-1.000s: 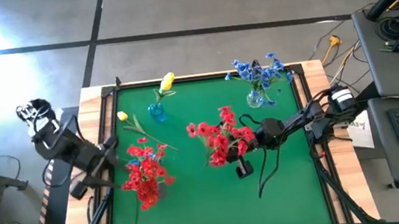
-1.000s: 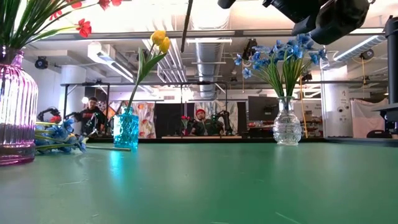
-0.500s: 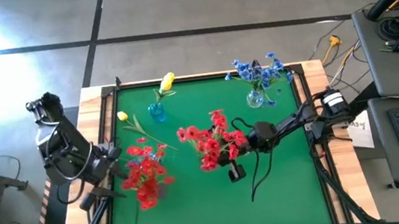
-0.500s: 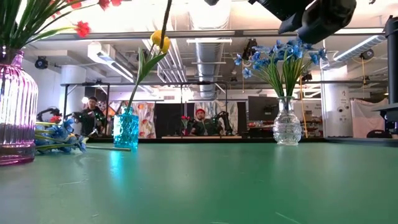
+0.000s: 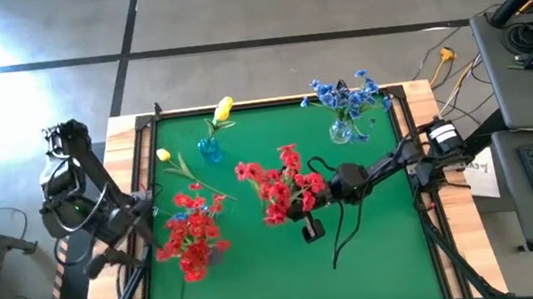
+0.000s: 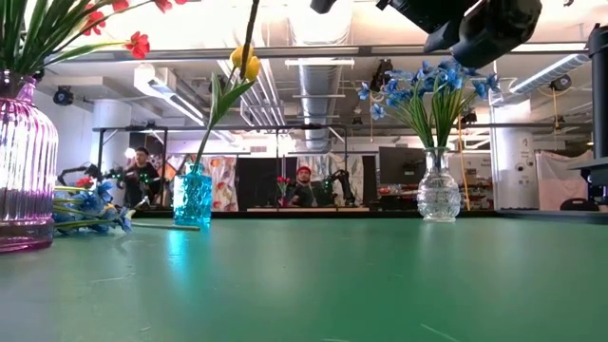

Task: Sort flowers into vase by color
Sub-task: Put the red flowers into the purple vase

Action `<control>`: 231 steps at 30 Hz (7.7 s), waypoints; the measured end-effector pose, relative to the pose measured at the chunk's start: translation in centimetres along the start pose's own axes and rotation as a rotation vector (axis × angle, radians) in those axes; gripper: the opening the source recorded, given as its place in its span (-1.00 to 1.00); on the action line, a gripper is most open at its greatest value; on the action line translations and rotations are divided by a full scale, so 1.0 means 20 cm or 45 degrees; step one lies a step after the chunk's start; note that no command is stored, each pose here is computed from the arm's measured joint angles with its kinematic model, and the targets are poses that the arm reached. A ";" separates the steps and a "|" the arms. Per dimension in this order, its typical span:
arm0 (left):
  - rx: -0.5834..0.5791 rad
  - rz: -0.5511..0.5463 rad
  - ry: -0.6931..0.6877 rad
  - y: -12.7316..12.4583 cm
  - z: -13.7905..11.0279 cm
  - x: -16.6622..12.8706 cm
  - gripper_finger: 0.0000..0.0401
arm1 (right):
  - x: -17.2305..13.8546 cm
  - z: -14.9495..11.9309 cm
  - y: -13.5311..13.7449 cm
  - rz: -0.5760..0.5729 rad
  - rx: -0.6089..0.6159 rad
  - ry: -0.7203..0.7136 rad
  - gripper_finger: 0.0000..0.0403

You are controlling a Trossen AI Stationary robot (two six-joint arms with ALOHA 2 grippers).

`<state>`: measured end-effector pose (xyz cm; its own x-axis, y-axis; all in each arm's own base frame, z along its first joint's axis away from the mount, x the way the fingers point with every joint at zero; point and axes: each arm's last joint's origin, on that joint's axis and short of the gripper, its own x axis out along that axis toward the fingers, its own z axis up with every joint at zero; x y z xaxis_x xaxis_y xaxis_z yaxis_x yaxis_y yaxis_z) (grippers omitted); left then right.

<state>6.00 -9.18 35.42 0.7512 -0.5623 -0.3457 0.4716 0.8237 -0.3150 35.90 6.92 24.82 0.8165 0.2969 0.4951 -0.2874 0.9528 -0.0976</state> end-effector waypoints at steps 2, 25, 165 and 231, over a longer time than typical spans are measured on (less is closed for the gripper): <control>-0.090 -0.049 0.084 0.00 -0.02 -0.01 0.00 | 0.00 0.00 0.00 -0.002 0.000 -0.001 -0.91; -0.347 0.261 0.478 0.06 -0.27 0.13 -0.03 | 0.32 -0.30 -0.01 0.027 -0.046 -0.139 -0.91; -0.246 0.580 0.387 0.02 -0.38 0.41 -0.27 | 0.64 -0.66 0.00 -0.102 -0.129 0.426 -0.91; -0.261 0.601 0.393 0.02 -0.38 0.40 -0.27 | 0.65 -0.57 0.06 -0.207 -0.078 0.770 -0.93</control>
<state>8.70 -13.94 25.71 0.6742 -0.1600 -0.7210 -0.0019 0.9759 -0.2184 51.91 12.64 21.28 0.9913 0.1138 -0.0663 -0.1212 0.9853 -0.1203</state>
